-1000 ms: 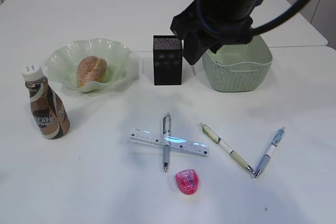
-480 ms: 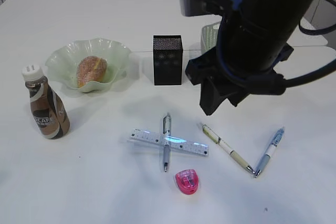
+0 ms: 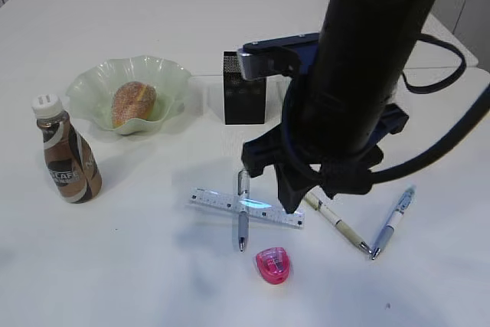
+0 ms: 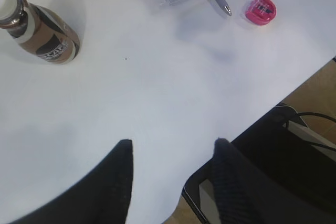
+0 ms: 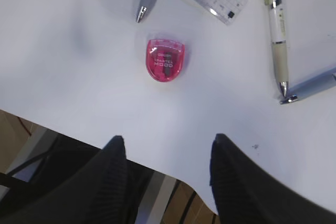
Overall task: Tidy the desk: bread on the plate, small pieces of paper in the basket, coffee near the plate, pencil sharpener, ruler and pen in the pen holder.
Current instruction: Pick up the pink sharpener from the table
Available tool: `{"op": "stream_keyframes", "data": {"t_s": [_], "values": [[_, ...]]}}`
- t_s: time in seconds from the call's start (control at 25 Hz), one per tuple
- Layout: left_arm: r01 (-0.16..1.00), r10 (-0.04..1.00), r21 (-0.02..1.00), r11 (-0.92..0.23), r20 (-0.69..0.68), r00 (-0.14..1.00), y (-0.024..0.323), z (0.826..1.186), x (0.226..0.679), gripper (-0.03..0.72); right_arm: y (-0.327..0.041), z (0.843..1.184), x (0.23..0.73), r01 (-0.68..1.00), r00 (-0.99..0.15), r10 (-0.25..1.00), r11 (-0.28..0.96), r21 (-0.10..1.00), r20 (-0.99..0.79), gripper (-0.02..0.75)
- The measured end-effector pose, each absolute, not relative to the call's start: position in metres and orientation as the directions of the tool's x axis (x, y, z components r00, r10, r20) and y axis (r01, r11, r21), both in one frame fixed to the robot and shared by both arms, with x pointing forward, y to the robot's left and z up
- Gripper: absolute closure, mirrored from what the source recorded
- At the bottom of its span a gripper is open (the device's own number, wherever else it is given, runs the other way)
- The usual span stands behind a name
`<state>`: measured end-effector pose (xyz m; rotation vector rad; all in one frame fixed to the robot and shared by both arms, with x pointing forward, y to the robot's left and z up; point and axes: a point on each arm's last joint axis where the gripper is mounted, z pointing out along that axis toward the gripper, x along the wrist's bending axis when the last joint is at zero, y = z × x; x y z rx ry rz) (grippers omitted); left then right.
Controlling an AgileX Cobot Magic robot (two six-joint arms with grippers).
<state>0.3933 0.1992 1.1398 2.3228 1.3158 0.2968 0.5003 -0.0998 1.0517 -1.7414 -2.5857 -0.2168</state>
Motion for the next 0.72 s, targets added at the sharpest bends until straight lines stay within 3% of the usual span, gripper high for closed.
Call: {"op": "stream_keyframes", "data": {"t_s": [0.2, 0.4, 0.56, 0.72], "values": [[0.755, 0.853, 0.483, -0.443, -0.034, 0.521, 0.199, 1.14, 0.393, 0.347, -0.077, 1.041, 0.494, 0.922, -0.378, 0.922, 0.367, 0.122, 0.087, 0.328], [0.755, 0.853, 0.483, -0.443, -0.034, 0.521, 0.199, 1.14, 0.393, 0.347, -0.07, 1.027, 0.497, 0.923, -0.379, 0.922, 0.37, 0.102, 0.077, 0.328], [0.755, 0.853, 0.483, -0.443, -0.034, 0.521, 0.199, 1.14, 0.393, 0.347, -0.066, 1.025, 0.504, 0.919, -0.375, 0.923, 0.357, 0.169, 0.085, 0.33], [0.755, 0.853, 0.483, -0.443, -0.034, 0.521, 0.199, 1.14, 0.393, 0.347, -0.065, 1.017, 0.506, 0.924, -0.362, 0.929, 0.345, 0.167, 0.081, 0.328]]}}
